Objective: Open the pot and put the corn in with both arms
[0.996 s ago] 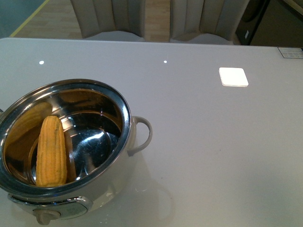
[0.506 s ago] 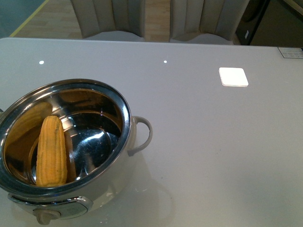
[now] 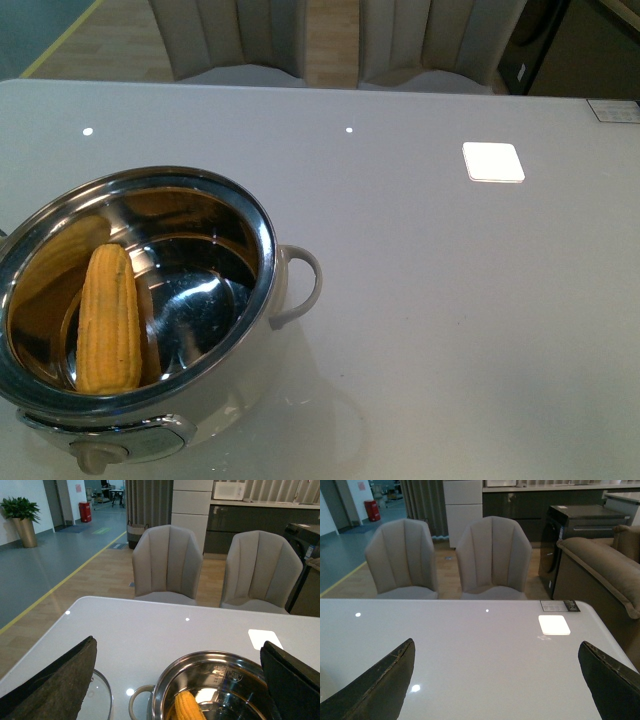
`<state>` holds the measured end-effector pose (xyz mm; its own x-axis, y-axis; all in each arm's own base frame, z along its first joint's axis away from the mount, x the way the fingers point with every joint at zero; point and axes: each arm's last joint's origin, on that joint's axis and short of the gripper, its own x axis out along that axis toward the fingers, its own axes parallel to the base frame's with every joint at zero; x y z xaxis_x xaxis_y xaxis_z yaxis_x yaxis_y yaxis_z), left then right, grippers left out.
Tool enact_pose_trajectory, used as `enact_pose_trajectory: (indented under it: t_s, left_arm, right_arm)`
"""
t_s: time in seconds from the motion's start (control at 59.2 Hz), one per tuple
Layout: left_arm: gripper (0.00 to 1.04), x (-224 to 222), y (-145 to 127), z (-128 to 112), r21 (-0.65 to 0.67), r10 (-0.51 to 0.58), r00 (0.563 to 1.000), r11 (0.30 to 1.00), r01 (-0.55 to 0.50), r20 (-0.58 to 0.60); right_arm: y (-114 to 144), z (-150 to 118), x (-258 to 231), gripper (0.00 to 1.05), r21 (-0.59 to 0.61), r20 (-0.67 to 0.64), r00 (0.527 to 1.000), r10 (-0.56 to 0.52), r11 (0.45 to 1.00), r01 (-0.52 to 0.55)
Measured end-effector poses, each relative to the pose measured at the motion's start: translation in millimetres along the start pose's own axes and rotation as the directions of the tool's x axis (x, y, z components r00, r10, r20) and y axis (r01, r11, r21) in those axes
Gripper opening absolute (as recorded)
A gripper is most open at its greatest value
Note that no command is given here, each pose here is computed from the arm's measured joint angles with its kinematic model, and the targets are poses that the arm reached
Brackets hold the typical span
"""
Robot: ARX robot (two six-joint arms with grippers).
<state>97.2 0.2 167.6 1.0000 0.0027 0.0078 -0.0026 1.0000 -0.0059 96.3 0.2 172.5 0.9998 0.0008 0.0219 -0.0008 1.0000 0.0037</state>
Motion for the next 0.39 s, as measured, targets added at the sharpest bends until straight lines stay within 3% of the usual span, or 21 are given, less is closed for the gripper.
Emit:
enact_pose_trajectory:
  t_s: [0.388]
  left_arm:
    - [0.98, 0.0, 0.0, 0.0, 0.0, 0.0, 1.0, 1.0, 0.0, 0.0]
  right_arm:
    - [0.0, 0.0, 0.0, 0.96, 0.0, 0.0, 1.0, 0.0, 1.0, 0.0]
